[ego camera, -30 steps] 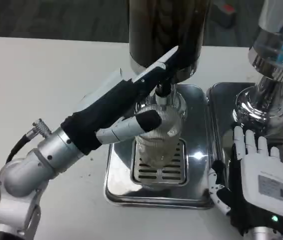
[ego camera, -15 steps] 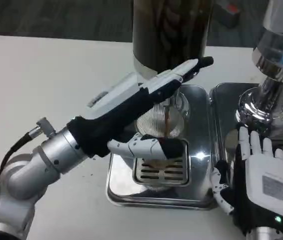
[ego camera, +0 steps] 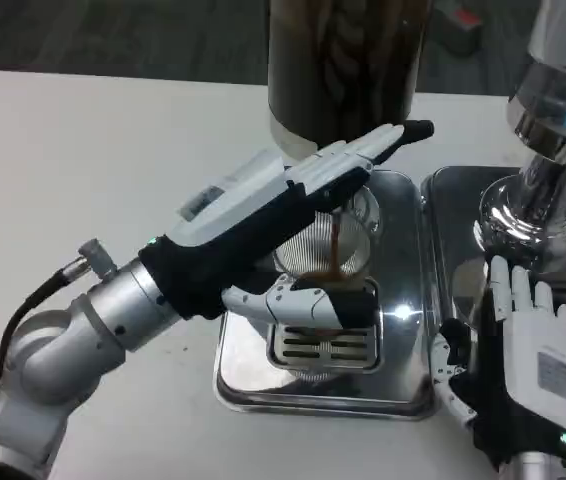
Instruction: Grasp the cup under the faucet to collect the drink, then remove the cup.
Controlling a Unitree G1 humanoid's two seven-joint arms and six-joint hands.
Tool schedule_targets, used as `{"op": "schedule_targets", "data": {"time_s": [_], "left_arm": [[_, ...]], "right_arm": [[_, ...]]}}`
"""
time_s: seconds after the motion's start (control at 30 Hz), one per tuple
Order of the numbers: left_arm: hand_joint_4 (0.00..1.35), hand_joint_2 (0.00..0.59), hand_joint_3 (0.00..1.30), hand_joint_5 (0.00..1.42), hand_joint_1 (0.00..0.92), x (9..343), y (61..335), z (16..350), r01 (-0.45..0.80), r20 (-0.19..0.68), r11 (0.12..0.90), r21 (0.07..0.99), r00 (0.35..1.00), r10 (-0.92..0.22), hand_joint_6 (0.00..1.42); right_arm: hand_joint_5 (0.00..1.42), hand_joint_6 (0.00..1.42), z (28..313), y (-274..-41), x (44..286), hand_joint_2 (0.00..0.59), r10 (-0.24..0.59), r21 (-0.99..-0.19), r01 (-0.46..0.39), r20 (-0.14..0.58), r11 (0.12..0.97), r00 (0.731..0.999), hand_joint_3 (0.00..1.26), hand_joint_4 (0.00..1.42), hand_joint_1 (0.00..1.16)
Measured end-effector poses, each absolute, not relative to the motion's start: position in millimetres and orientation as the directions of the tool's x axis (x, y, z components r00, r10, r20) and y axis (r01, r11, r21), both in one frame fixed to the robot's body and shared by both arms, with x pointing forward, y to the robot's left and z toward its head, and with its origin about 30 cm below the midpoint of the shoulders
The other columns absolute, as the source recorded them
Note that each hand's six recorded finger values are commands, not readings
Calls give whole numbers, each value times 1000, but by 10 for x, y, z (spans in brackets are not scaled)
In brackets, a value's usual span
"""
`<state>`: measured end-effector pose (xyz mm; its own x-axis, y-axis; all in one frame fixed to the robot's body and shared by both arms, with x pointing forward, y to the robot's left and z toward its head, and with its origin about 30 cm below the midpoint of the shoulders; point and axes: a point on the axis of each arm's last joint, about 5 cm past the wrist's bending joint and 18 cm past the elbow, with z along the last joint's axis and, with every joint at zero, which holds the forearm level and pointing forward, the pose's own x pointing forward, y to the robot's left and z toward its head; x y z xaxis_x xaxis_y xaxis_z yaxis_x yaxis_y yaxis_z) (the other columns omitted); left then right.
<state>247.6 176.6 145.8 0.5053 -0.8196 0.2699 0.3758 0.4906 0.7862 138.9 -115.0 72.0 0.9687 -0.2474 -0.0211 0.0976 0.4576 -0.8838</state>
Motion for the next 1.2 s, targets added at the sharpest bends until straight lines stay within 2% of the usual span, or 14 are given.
{"op": "schedule_targets", "data": {"time_s": [0.1,0.2,0.27,0.4,0.5,0.7,0.87,1.07,1.2], "left_arm": [[0,100,0,46,0,2475,1765,1457,371,268,488,790,506,-820,38],[0,100,0,46,0,2474,1760,1454,370,271,490,789,506,-819,38],[0,103,0,46,0,2473,1757,1452,370,272,491,789,506,-818,39],[0,105,0,46,0,2472,1756,1450,370,272,491,788,506,-819,39],[0,106,0,46,0,2472,1755,1449,371,272,491,788,506,-819,40],[0,106,0,46,0,2471,1752,1447,370,274,493,787,506,-818,40],[0,106,0,46,0,2470,1750,1444,369,277,496,786,508,-816,40],[0,106,0,46,0,2471,1753,1445,366,278,498,787,510,-814,40],[0,106,0,46,0,2475,1754,1449,364,276,494,789,509,-815,40]], "right_arm": [[0,0,765,-1176,1406,475,-225,-826,101,-32,554,974,0,0,394],[0,0,778,-1218,1411,443,-185,-808,101,-10,581,983,0,0,405],[0,13,788,-1243,1414,396,-153,-793,95,3,602,988,0,0,406],[0,17,801,-1295,1428,306,-104,-734,57,-19,677,994,0,0,439],[0,17,800,-1348,1459,258,-73,-650,32,-36,759,997,0,0,549],[0,17,792,-1394,1499,186,-3,-606,-22,-40,795,999,0,0,678],[0,30,773,-1412,1574,179,44,-523,-75,-71,849,996,0,0,704],[0,56,744,-1355,1648,174,71,-429,-87,-55,899,996,0,0,703],[0,58,726,-1335,1676,171,81,-402,-92,-44,911,996,0,0,703]]}}
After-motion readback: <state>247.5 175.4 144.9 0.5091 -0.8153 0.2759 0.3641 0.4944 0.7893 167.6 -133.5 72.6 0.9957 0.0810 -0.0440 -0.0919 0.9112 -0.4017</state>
